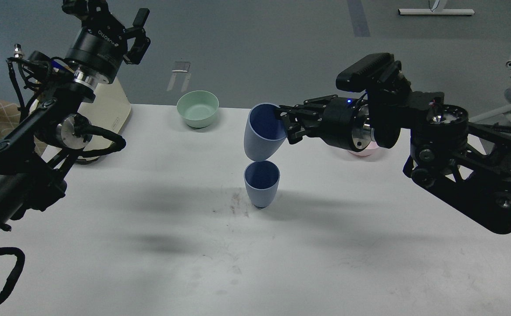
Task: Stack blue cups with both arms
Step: 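Lift the blue cup with the right gripper above the centered cup, then lower the held cup into the centered cup and release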
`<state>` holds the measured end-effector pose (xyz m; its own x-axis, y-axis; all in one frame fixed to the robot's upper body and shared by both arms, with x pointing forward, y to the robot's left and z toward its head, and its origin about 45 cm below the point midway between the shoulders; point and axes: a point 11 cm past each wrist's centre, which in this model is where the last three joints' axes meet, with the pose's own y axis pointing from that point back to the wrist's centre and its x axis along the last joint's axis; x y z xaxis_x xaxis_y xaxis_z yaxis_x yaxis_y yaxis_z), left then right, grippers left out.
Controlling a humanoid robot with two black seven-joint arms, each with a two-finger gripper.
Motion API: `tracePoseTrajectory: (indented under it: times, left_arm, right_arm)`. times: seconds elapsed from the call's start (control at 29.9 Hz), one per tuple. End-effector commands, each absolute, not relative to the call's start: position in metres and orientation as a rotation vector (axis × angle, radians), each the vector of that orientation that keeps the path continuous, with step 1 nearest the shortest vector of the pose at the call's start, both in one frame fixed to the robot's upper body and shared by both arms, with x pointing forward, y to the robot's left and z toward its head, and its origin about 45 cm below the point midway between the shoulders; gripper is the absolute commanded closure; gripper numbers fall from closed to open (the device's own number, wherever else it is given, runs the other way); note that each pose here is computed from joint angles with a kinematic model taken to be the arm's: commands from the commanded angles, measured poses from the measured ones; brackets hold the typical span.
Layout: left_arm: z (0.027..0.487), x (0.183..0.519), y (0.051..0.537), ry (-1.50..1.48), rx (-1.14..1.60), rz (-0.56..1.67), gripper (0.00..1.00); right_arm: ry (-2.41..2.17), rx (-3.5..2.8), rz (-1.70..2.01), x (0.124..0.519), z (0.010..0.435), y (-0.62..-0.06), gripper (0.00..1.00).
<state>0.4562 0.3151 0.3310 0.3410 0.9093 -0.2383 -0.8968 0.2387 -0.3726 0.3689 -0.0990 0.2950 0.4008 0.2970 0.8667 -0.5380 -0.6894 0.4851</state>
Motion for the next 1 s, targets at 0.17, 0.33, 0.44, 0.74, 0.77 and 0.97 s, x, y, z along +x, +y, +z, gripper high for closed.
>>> tracePoseTrajectory:
  times: [0.17, 0.33, 0.44, 0.74, 0.77, 0.97]
  left_arm:
    - [0.332, 0.457, 0.315, -0.031, -0.493, 1.236, 0.02]
    - [0.332, 0.457, 0.315, -0.03, -0.491, 1.236, 0.02]
    - [0.332, 0.457, 0.315, -0.031, -0.493, 1.236, 0.02]
    - [0.332, 0.457, 0.315, -0.031, -0.493, 1.236, 0.02]
    - [0.332, 0.457, 0.314, -0.029, -0.494, 1.235, 0.02]
    - [0.33, 0.456, 0.314, -0.027, -0.493, 1.236, 0.02]
  right_arm:
    - [-0.161, 1.882, 1.367, 0.363, 0.282, -0.098, 1.0]
    - [-0.162, 1.88, 1.358, 0.363, 0.28, -0.101, 1.0]
    - [-0.158, 1.885, 1.349, 0.362, 0.276, -0.101, 1.0]
    - [-0.159, 1.891, 1.325, 0.364, 0.269, -0.1, 0.92]
    - [-0.162, 1.89, 1.32, 0.365, 0.268, -0.101, 0.89]
    - [-0.16, 1.898, 1.312, 0.364, 0.265, -0.1, 0.81]
